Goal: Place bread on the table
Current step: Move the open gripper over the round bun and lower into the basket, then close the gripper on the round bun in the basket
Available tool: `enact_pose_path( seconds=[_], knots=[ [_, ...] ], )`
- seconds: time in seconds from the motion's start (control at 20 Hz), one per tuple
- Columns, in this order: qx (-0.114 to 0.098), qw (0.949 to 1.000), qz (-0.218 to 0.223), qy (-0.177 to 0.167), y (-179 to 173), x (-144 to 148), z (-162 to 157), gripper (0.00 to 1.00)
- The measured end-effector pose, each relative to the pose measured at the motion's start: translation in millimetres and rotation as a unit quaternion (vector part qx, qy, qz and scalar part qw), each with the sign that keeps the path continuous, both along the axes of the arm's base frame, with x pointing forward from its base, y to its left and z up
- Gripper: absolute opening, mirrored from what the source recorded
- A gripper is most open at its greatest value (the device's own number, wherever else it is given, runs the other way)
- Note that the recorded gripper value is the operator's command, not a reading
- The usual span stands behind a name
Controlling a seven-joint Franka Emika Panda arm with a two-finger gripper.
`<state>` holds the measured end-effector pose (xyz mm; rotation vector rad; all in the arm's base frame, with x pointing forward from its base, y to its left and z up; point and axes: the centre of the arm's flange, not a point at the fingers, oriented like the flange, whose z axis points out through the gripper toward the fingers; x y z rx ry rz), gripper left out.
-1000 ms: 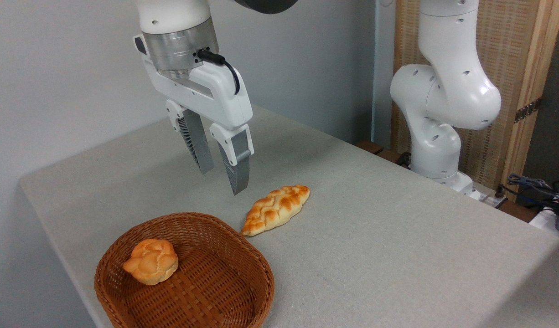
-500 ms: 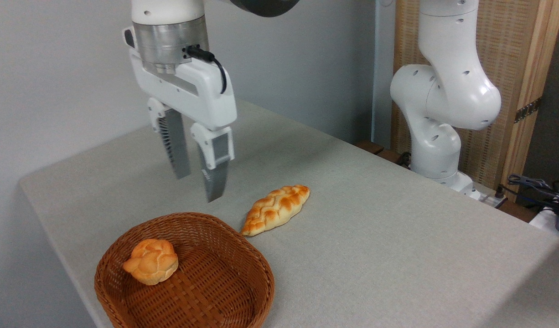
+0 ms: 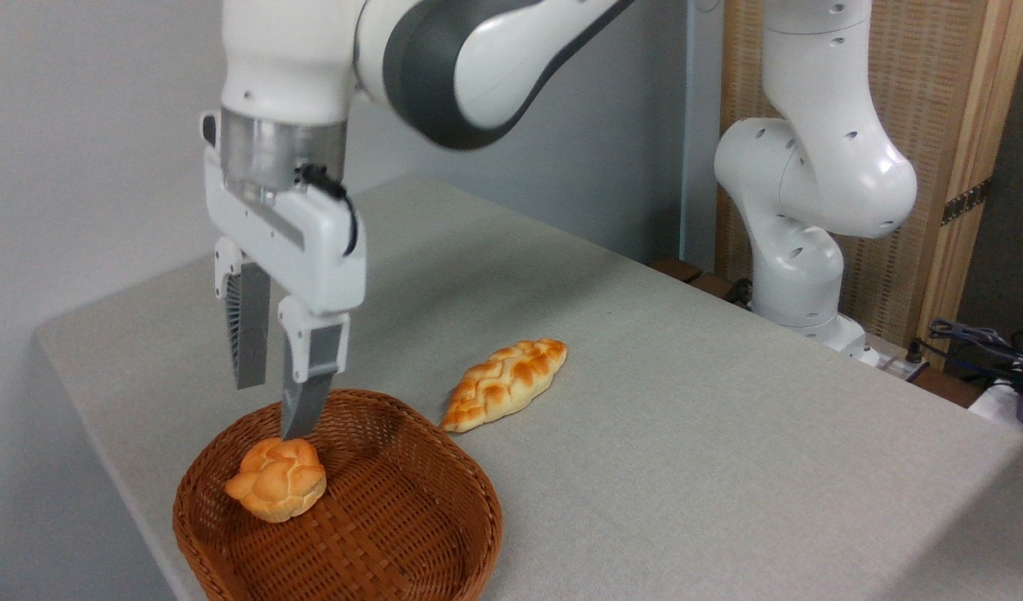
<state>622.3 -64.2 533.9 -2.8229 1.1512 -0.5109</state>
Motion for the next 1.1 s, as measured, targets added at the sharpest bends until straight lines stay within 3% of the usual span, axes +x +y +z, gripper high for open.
enact_pose_path(
  seconds=[0.15,0.4,0.6,0.9,1.1],
  knots=[
    [-0.004,0.9997,-0.025,0.003,-32,2,-35,1.00],
    [0.003,0.9982,-0.055,0.021,-43,1,-72,1.00],
    [0.015,0.9953,-0.093,0.021,-42,2,-83,1.00],
    [0.017,0.9944,-0.103,0.017,-42,7,-97,1.00],
    [0.030,0.9903,-0.135,0.010,-41,12,-113,0.99]
  ],
)
